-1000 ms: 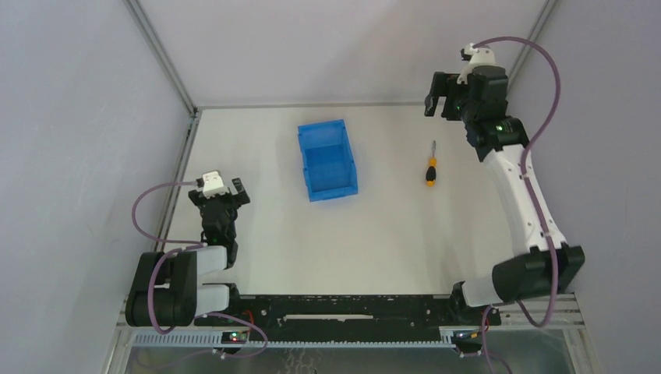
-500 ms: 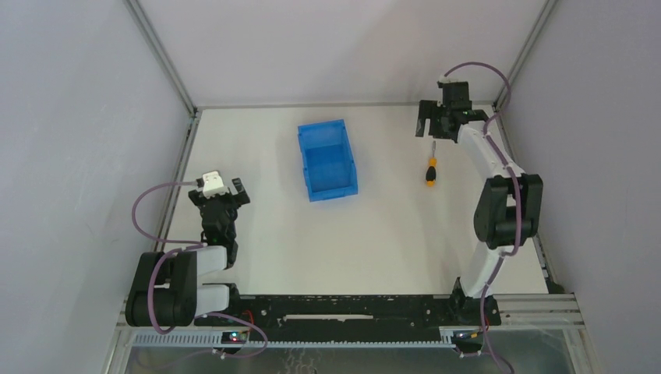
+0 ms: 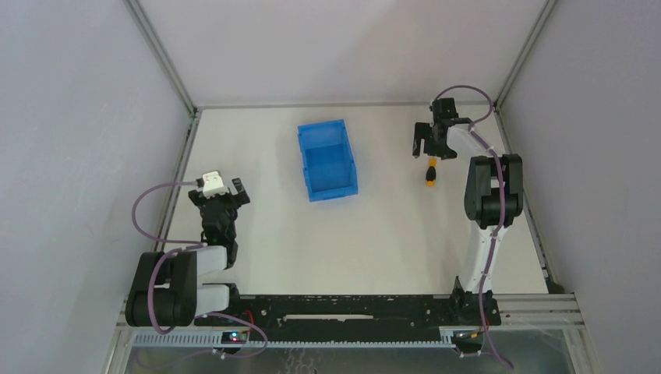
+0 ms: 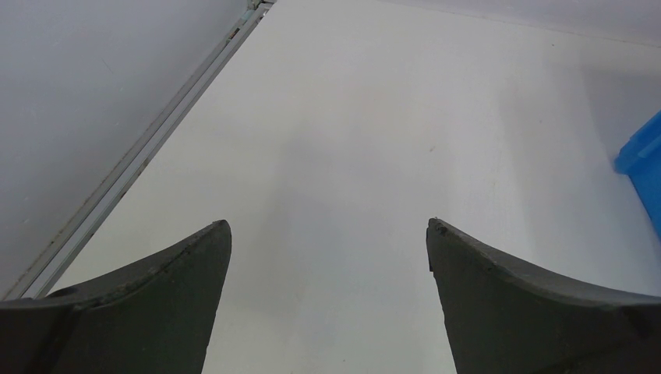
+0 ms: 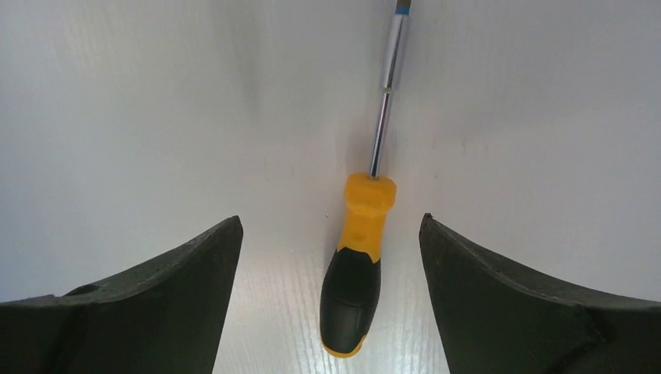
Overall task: Put the screwdriver in the bin
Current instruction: Pick up the screwdriver from the center of the board.
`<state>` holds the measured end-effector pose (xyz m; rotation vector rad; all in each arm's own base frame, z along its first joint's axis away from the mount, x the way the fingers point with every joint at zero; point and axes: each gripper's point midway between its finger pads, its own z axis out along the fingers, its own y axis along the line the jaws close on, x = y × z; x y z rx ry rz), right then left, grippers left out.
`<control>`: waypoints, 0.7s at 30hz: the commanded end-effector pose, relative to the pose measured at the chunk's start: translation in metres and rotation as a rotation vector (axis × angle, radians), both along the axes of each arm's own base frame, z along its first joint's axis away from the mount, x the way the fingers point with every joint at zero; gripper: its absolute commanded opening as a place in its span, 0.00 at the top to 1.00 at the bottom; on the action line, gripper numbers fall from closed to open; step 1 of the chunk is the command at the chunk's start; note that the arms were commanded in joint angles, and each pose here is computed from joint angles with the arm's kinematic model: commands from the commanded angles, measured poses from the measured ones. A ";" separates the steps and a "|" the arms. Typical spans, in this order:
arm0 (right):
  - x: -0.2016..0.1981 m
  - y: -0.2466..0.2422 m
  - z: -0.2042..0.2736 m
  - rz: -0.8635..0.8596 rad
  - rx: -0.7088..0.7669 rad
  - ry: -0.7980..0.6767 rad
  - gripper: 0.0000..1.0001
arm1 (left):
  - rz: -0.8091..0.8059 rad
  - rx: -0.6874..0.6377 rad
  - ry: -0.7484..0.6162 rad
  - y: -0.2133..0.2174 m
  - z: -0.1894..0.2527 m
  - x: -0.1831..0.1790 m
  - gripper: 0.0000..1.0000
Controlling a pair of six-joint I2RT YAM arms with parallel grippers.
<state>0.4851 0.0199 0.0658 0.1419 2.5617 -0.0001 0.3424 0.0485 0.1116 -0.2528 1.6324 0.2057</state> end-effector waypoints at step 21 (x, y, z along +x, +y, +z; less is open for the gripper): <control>-0.009 -0.012 -0.027 -0.064 0.028 0.092 0.88 | 0.008 0.025 -0.066 0.002 0.024 0.009 0.00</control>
